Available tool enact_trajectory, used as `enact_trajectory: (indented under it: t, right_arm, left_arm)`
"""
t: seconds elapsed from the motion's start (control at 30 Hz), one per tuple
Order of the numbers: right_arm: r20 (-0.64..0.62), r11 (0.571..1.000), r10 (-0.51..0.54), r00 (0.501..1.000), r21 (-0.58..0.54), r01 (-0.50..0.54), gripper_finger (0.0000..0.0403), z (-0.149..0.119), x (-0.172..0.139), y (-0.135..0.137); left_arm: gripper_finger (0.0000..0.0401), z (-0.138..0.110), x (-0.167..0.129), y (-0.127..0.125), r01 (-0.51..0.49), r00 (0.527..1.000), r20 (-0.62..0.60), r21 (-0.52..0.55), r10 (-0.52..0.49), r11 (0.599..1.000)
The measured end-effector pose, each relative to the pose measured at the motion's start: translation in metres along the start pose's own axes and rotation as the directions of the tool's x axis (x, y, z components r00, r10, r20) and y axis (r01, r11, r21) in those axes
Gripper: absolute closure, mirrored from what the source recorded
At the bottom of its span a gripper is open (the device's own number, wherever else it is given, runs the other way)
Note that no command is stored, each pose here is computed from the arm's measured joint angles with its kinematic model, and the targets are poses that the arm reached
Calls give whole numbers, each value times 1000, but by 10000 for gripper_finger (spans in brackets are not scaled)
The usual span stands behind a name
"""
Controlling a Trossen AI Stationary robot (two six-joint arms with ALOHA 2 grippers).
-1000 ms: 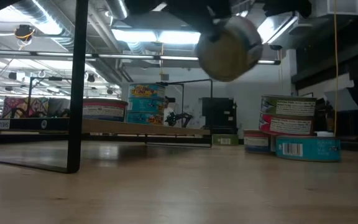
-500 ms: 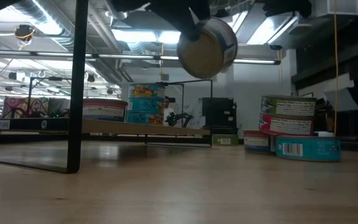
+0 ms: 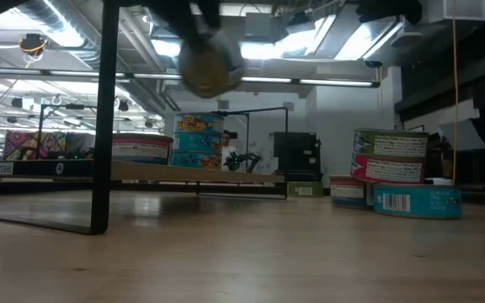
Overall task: Stack canned seafood by type on shelf
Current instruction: Stack the blue tuna can on top of the blue tuna can on the shelf
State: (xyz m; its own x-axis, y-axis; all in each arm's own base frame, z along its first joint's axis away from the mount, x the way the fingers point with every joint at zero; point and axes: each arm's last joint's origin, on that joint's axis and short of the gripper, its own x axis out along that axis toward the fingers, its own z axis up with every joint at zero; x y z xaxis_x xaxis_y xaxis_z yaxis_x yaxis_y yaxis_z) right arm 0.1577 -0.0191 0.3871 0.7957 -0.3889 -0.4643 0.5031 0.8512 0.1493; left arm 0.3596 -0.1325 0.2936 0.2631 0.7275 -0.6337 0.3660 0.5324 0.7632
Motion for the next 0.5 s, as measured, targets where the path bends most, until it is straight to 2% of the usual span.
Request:
enact_trajectory:
  t: [0.1, 0.3, 0.5]
  right_arm:
    - [0, 1000, 0, 1000, 0, 0, 290, 0, 0, 0]
    - [-7, 1000, -2, 1000, -3, 2, 290, -1, 0, 0]
    - [-30, 1000, -11, 999, -11, 11, 290, -3, 0, -1]
  left_arm:
    - [198, -4, 2, 1, 5, 1000, -1, -78, -5, 997]
    - [198, -8, 7, 2, 14, 1000, -25, -131, -17, 991]
    - [198, -9, 7, 4, 17, 999, -25, -129, -20, 992]
